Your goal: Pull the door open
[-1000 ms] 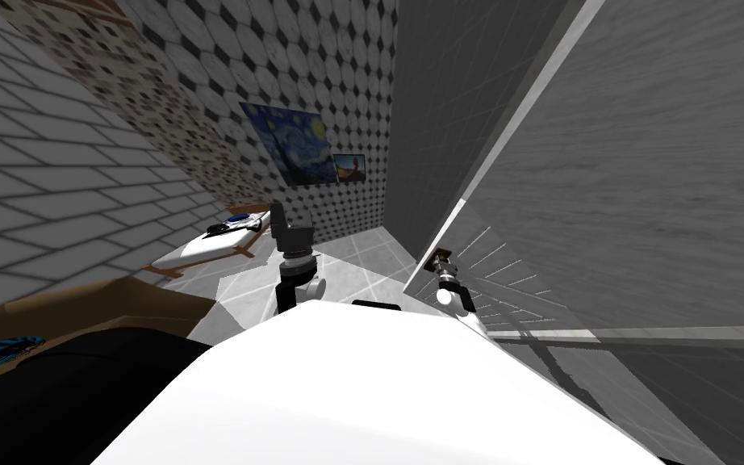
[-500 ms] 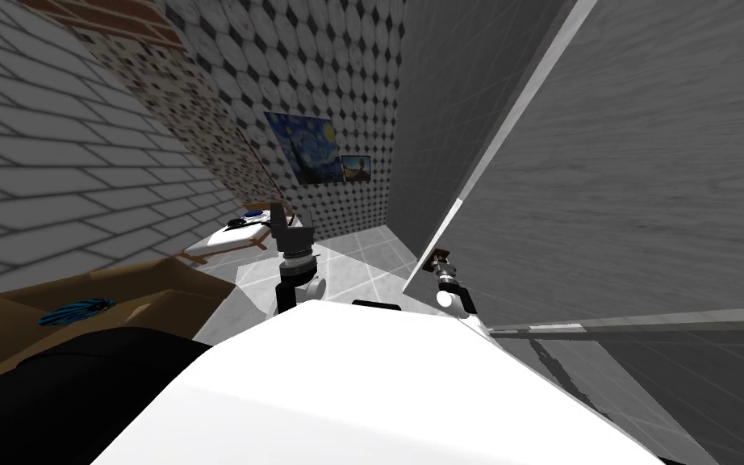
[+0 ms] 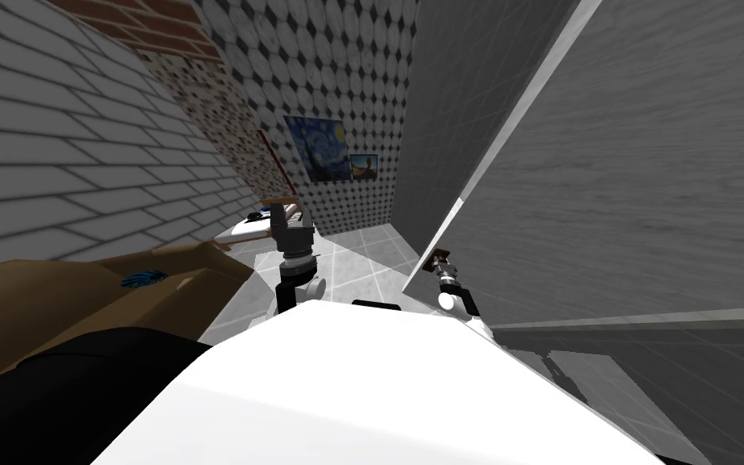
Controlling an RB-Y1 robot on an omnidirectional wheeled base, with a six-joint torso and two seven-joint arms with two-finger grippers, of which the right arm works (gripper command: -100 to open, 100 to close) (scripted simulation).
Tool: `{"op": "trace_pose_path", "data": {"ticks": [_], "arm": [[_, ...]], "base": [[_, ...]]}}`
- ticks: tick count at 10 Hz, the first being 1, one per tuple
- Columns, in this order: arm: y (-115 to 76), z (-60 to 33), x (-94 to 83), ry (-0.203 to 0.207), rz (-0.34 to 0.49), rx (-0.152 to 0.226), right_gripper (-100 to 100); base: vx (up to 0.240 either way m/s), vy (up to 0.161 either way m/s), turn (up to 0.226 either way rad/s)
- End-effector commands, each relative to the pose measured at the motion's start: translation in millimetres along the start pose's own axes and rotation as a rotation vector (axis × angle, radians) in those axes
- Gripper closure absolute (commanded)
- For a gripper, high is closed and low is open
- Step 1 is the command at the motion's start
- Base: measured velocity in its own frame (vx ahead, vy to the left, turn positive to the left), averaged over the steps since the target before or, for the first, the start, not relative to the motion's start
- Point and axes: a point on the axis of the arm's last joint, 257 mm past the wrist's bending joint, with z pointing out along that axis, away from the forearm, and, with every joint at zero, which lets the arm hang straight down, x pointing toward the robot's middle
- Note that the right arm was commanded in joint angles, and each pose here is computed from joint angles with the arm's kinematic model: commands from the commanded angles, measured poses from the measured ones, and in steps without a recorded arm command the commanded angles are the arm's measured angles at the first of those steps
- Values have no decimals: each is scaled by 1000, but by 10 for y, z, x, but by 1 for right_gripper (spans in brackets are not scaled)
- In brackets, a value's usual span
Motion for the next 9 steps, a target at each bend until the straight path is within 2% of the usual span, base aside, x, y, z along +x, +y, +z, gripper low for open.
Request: {"op": "trace_pose_path", "data": {"ticks": [1,6,7,9], "arm": [[-20,-42,-12,-2,1,11,100],[-46,-120,-5,-1,3,39,100],[-38,-109,-7,-2,0,36,100],[-57,-153,-22,-5,0,52,100]], "base": [[-208,-49,137],[-201,-35,115],[-88,-8,22],[-160,-28,116]]}}
